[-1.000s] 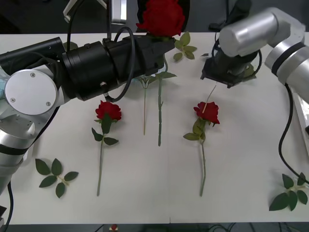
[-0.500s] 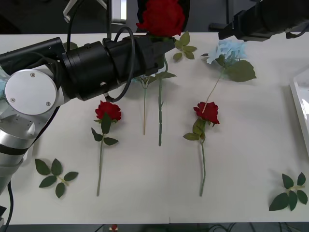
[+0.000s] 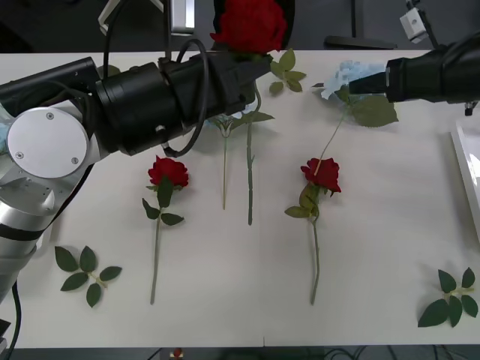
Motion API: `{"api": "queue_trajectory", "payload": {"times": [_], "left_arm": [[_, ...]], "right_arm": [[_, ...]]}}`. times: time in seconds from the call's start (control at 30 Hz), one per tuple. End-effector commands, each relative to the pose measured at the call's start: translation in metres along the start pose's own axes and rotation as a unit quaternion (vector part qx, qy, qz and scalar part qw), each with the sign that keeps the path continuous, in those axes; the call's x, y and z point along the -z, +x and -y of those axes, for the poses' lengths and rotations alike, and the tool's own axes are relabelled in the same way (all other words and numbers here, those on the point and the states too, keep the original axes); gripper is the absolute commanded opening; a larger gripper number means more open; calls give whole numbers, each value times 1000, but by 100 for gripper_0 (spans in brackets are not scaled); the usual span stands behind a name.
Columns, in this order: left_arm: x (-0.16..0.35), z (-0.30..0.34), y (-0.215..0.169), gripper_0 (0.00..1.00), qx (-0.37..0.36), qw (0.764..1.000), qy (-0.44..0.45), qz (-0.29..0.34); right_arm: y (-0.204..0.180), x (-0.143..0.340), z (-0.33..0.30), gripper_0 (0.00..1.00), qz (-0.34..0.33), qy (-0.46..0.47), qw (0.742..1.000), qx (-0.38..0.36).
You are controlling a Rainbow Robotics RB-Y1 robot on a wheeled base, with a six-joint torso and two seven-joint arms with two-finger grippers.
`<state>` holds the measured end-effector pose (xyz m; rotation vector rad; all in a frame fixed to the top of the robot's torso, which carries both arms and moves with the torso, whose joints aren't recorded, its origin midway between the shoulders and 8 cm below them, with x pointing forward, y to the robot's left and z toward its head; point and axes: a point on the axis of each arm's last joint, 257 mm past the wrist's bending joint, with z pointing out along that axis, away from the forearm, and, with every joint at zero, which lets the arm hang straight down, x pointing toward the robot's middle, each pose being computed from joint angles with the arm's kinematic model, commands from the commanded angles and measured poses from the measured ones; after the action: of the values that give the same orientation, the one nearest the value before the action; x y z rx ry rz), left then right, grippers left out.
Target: Place the red flowers into the right box and the blue flowers into the left box. If a person shows an open palm, hand one flower to the person first, then continue sorting.
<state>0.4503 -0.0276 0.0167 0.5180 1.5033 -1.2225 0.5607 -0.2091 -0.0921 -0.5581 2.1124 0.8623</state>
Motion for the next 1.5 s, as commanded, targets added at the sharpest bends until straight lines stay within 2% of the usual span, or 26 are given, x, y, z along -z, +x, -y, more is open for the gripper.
{"api": "queue_trajectory", "payload": {"times": [0.03, 0.4, 0.83, 1.2, 1.5], "left_arm": [[-4, 27, -26, 0, -29, 999, 27, 27], [-4, 28, -28, 0, -26, 999, 29, 33], [-4, 31, -30, 0, -23, 999, 33, 36], [-4, 32, -30, 0, -19, 998, 36, 38], [-4, 32, -30, 0, -19, 998, 35, 37]], "right_arm": [[-4, 26, -9, 94, 26, -16, 998, 51], [44, 34, -45, 94, 69, -99, 991, 58], [81, 12, -144, 94, 79, -201, 974, 67], [121, -28, -190, 94, 49, -239, 970, 5], [116, -36, -223, 94, 50, -276, 958, -53]]}}
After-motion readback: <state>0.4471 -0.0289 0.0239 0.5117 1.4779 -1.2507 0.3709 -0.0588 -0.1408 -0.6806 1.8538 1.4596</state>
